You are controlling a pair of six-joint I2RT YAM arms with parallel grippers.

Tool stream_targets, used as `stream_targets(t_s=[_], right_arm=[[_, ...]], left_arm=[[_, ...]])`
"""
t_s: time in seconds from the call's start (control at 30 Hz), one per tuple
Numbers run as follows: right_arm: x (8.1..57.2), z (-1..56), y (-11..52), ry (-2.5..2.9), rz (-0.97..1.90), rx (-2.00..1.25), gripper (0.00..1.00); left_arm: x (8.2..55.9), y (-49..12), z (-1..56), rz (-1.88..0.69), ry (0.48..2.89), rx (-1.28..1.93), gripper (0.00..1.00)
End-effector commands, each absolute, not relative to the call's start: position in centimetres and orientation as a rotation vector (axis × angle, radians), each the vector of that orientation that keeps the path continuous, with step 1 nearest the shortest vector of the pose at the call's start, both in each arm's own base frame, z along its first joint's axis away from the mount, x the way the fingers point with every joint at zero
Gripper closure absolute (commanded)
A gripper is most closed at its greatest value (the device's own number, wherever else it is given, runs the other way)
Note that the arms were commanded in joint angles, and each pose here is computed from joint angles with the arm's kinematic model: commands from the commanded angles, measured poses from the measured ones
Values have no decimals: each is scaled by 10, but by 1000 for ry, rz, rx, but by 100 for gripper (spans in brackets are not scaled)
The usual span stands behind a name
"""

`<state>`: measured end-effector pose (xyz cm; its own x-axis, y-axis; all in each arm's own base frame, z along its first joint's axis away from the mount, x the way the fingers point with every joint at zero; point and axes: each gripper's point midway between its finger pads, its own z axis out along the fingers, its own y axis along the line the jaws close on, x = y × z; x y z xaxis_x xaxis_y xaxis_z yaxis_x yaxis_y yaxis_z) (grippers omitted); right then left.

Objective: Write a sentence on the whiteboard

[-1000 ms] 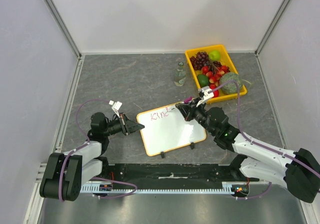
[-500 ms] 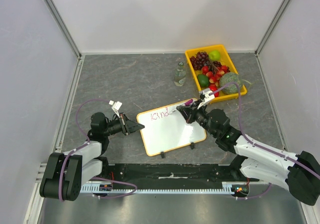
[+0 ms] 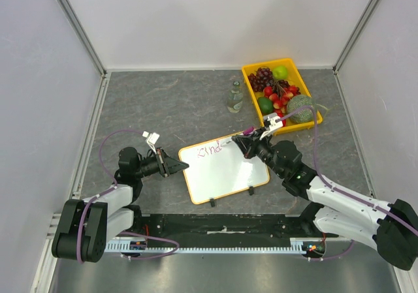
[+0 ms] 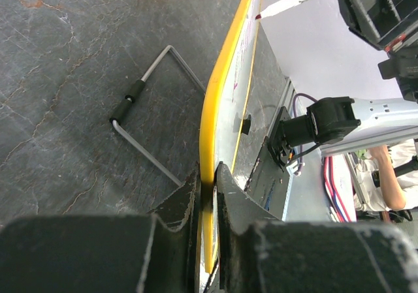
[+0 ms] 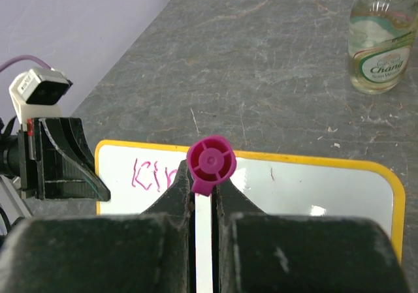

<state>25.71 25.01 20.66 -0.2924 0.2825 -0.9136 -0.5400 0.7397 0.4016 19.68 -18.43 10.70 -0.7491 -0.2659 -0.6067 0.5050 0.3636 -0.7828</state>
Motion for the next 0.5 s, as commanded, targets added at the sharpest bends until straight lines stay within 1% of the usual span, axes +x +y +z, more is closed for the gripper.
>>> stream_targets(t_s=[0.0, 0.23, 0.47], right_arm=[[268, 254, 253, 1568, 855, -155, 100], [274, 246, 252, 1589, 822, -166, 100], [272, 225, 251, 1634, 812, -175, 100]], left_arm=[[202, -185, 112, -1427, 1918, 247, 98], [202, -185, 111, -1428, 1920, 246, 98], [202, -185, 111, -1429, 1922, 244, 98]])
